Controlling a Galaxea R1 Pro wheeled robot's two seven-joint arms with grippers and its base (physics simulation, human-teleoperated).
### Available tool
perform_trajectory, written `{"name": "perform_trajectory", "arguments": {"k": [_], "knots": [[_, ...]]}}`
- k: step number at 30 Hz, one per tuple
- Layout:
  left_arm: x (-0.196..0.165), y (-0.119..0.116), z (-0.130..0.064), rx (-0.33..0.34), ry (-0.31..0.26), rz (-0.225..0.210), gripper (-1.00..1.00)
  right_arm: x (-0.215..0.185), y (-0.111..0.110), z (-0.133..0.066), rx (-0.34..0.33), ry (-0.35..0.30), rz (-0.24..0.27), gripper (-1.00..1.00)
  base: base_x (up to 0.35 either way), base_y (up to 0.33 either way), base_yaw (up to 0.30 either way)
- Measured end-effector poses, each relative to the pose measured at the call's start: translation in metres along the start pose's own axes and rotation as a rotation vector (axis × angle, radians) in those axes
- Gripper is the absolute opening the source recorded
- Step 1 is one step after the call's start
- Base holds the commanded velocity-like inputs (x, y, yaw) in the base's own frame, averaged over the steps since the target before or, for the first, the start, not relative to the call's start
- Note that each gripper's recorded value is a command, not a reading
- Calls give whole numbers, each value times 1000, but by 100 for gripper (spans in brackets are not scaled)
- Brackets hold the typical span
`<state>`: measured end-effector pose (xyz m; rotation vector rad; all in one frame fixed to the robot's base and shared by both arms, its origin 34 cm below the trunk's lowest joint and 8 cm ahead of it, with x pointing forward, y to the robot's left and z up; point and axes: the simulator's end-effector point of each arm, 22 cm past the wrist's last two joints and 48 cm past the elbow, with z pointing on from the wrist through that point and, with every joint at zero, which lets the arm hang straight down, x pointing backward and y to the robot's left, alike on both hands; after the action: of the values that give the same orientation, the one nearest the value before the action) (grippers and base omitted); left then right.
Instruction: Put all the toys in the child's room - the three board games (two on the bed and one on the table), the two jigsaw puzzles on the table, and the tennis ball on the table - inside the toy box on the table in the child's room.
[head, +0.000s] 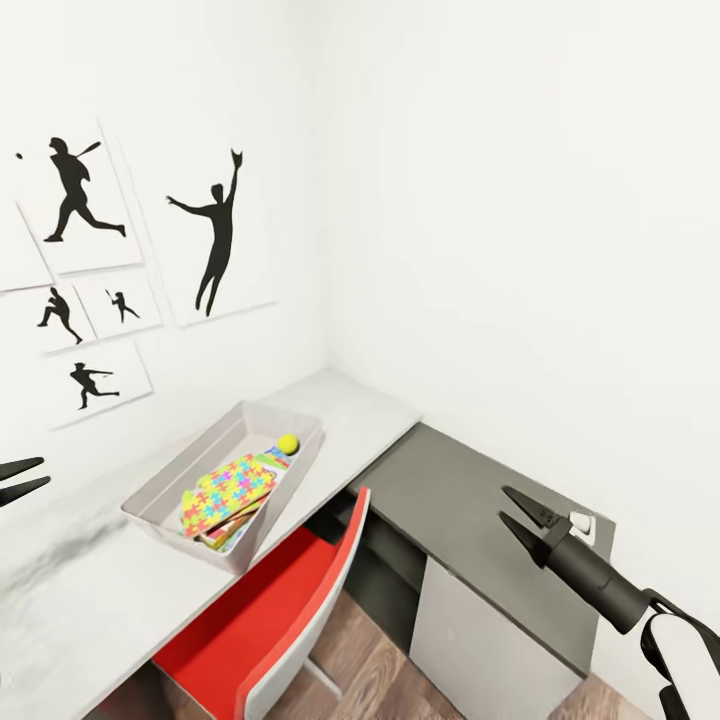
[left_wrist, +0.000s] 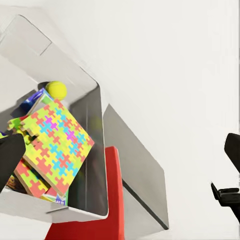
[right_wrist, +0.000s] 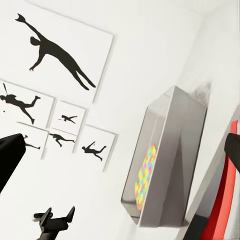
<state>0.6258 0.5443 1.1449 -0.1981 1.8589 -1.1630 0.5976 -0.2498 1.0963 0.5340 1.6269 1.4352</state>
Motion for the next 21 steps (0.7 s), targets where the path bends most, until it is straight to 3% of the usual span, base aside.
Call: {"name": "perform_trajectory", "arguments": {"k": [21], "knots": [[-3,-12,1,23,-10,16,100,-4,4,-4,-4,-7,-2,100,-204,213,-210]]}}
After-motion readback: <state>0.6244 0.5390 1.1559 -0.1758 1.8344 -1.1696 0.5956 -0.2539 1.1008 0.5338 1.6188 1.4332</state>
